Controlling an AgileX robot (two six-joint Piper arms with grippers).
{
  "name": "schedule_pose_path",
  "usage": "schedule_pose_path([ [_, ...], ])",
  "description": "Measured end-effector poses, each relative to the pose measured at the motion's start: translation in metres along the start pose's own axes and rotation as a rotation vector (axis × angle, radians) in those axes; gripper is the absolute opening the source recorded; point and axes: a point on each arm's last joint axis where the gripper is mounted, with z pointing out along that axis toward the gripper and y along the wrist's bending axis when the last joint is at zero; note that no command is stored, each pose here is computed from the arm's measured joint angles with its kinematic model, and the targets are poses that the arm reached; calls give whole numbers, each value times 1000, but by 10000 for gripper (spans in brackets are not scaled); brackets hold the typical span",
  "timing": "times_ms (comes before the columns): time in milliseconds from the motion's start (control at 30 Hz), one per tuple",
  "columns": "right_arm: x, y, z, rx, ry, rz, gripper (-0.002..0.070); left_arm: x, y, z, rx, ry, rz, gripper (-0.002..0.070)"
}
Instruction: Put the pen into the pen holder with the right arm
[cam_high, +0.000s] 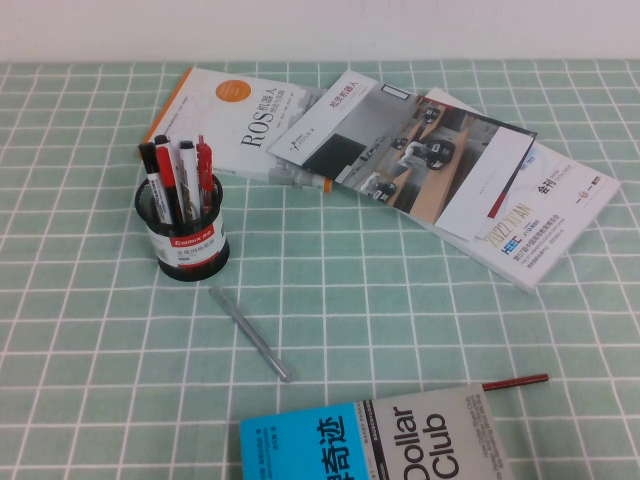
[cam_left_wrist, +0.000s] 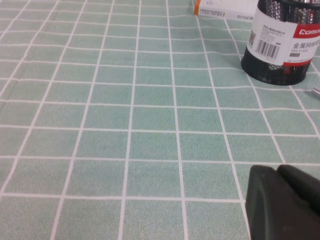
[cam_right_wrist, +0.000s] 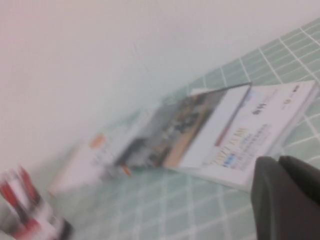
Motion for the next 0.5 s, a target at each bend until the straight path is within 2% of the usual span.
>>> schedule_pose_path([
  [100,-4,1,0,-11,-45,167,-20,0,0,0,0,0,0,-6],
  [200,-6,1,0,-13,-65,229,-20,0,0,0,0,0,0,-6],
  [367,-2,11,-2,-69,62,218,-20,0,0,0,0,0,0,-6],
  [500,-30,36,-2,-124,153,154,-20,0,0,0,0,0,0,-6],
])
